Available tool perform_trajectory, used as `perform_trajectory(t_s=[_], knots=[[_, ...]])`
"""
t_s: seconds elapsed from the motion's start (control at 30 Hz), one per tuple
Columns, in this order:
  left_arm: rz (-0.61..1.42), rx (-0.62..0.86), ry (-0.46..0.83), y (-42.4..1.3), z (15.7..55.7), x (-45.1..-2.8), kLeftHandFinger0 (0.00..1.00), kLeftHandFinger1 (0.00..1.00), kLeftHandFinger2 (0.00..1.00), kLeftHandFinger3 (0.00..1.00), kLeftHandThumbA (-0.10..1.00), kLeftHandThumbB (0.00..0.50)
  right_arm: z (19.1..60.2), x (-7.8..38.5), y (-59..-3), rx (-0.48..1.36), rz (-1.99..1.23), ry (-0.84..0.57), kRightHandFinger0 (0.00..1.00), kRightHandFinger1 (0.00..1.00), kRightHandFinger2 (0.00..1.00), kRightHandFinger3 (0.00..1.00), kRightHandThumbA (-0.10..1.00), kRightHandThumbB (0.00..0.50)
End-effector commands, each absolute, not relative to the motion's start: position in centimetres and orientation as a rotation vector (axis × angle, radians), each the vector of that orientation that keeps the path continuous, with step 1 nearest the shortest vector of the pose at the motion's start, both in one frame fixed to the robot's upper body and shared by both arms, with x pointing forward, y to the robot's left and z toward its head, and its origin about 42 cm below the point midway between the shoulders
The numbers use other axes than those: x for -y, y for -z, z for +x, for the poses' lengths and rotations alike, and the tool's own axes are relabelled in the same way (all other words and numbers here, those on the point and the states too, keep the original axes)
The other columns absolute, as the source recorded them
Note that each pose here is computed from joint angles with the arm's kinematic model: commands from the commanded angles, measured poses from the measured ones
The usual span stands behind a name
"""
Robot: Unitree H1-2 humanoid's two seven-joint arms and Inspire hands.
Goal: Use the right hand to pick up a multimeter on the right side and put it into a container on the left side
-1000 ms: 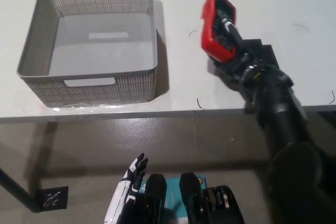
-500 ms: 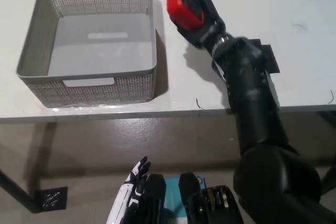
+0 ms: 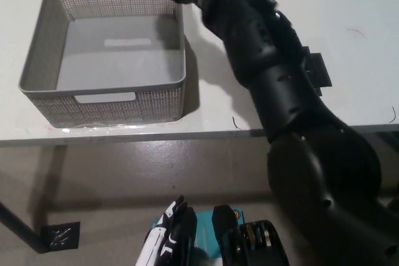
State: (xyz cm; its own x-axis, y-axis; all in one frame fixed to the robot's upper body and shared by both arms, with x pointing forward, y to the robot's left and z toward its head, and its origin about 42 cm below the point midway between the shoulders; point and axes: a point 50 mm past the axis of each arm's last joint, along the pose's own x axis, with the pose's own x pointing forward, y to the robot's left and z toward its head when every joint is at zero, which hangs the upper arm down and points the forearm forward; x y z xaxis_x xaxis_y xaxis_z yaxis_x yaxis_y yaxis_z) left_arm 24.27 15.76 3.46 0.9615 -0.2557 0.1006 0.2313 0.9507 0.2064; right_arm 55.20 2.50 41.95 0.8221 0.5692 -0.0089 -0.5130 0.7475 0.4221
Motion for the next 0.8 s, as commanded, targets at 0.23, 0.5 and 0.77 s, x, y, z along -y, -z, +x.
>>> perform_trajectory(t_s=[0.23,0.5,0.77], knots=[[0.184,0.226,0.275,-5.1,24.2,-15.0,1.00,1.00,1.00,1.00,1.00,0.476,54.0,-7.0,-48.0,0.234,-0.289,-0.462,0.02,0.48,0.80,0.76,-0.10,0.174],[0.199,0.249,0.304,-5.6,24.4,-14.6,1.00,1.00,1.00,1.00,1.00,0.474,54.3,-6.7,-43.3,0.323,-0.580,-0.343,0.00,0.32,0.67,0.58,-0.10,0.224],[0.211,0.262,0.325,-5.9,24.5,-14.3,1.00,1.00,1.00,1.00,1.00,0.488,54.3,-6.1,-42.6,0.454,-0.632,-0.253,0.07,0.40,0.81,0.72,0.07,0.242]])
